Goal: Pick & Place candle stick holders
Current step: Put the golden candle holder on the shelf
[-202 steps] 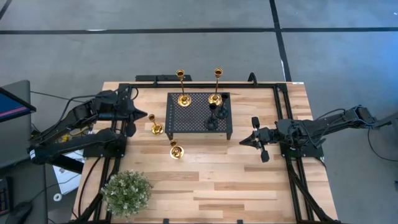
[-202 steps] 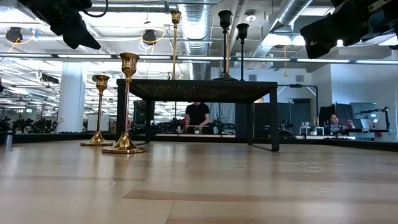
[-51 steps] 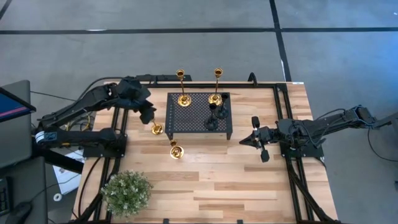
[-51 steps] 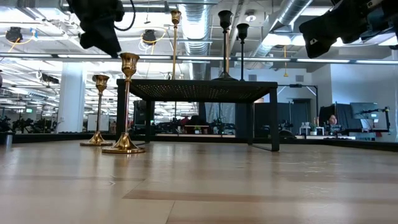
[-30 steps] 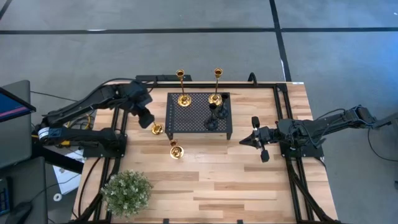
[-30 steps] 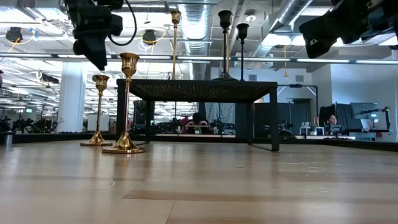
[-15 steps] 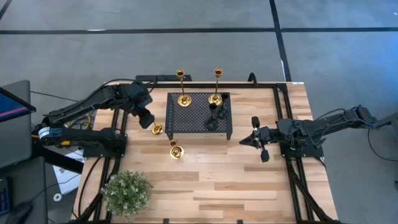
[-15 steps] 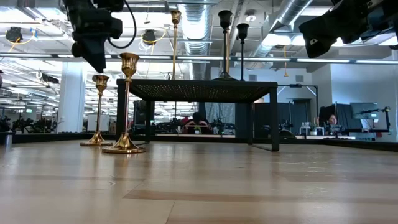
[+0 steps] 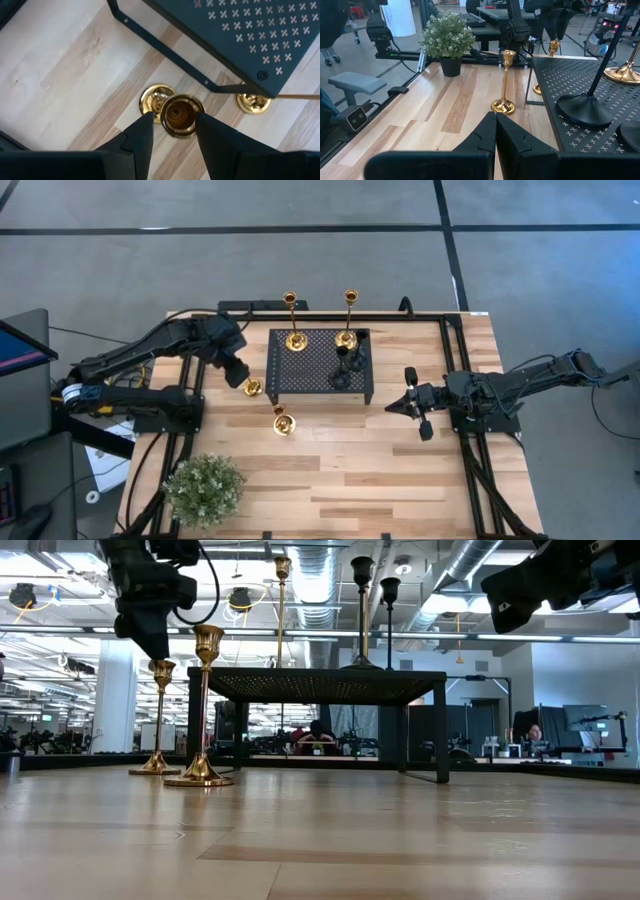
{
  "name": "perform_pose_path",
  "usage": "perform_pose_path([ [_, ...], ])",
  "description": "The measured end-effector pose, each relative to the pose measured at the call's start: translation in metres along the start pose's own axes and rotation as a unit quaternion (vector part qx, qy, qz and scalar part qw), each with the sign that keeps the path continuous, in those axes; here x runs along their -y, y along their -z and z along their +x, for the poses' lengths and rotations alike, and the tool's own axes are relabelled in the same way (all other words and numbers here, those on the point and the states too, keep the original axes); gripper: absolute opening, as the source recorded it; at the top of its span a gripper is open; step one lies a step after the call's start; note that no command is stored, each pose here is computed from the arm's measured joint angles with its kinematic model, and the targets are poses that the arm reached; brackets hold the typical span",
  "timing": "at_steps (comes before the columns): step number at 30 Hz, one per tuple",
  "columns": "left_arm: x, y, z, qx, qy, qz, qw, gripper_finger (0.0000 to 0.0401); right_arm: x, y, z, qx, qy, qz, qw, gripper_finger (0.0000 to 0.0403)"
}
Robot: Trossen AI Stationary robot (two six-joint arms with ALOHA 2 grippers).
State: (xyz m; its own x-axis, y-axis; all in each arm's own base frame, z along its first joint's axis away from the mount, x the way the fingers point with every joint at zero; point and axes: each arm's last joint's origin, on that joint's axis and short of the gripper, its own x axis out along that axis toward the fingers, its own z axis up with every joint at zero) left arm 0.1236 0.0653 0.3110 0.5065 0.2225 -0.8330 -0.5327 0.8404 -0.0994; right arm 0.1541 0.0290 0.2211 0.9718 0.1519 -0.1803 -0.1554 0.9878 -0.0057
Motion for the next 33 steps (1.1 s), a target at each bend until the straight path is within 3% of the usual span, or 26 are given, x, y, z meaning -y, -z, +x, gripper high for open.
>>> perform_pose_path([
  [11,-0.001,-0.0054,0.0065,-0.001,-0.023,-0.002,1.0,0.0141,0.0,0.0,0.0,0.0,0.0,0.0,1.0,0.0],
  [22,-0.0004,-0.0063,0.0067,0.002,-0.013,-0.004,1.0,0.0076,-0.0001,-0.0001,0.0,0.001,0.0,0.0,1.0,0.0],
  [33,-0.0002,-0.0073,0.0067,0.007,-0.012,-0.004,1.0,0.0062,-0.0001,-0.0001,0.0,0.001,0.0,0.0,1.0,0.0],
])
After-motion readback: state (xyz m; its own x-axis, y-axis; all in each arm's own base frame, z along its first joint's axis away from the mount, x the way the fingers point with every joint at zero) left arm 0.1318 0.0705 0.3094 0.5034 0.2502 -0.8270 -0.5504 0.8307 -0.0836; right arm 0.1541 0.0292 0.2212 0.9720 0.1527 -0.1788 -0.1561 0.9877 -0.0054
